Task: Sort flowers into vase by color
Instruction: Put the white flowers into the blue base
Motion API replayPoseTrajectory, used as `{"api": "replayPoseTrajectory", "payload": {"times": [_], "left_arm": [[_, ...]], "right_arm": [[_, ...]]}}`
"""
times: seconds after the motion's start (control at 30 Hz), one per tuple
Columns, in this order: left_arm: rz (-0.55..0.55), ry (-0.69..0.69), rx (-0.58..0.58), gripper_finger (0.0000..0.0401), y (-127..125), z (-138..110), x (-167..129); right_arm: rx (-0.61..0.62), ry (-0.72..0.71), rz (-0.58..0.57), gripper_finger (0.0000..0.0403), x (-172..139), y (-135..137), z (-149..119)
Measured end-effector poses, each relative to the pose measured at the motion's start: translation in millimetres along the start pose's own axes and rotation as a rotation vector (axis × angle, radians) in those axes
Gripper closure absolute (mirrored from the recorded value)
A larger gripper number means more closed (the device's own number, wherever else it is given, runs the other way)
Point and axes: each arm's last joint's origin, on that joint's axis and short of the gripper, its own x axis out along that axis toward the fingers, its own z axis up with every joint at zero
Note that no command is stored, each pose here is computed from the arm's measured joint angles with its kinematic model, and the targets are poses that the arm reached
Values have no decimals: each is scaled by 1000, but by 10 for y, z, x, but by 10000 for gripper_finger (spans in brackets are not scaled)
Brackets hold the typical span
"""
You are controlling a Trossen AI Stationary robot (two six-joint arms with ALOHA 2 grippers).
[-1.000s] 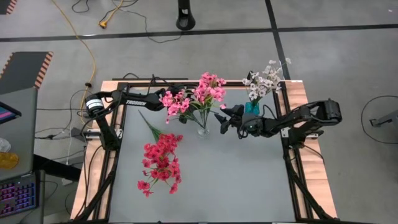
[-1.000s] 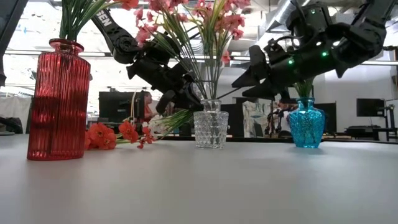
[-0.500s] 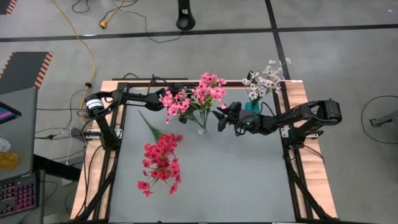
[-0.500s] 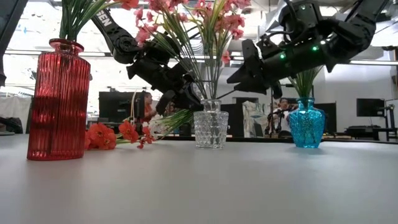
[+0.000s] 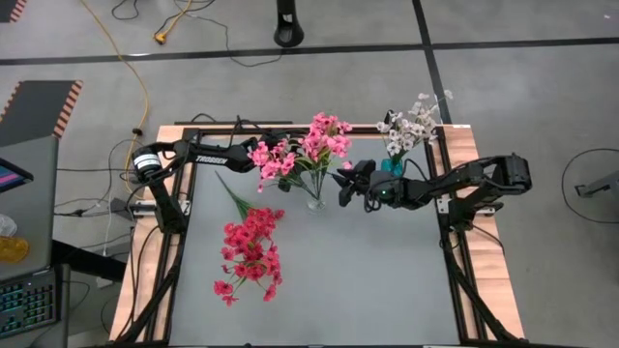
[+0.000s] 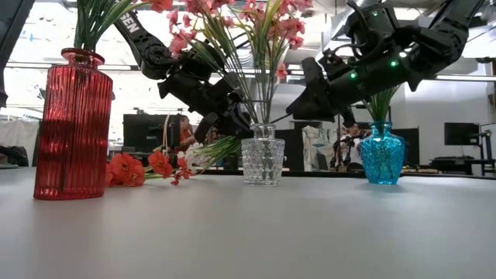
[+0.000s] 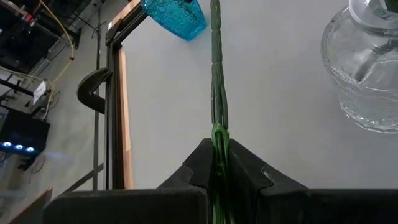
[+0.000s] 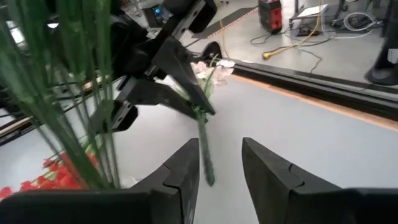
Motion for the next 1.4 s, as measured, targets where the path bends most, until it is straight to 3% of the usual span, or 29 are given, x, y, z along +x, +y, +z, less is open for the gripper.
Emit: {"api": "replayPoseTrajectory", "payload": {"times": [0.43, 0.9, 1.23, 1.4], "left_arm": [[0, 0, 0, 385, 0, 0, 0], [0, 1, 11, 385, 0, -1, 0], [4, -1, 11, 384, 4, 1, 0], [56, 42, -30, 360, 16, 9, 4]], "right_arm": [[2, 17, 40, 269, 5, 1, 0], [2, 18, 42, 369, 5, 2, 0], [2, 19, 43, 360, 5, 2, 0], [1, 17, 42, 371, 5, 2, 0]]}}
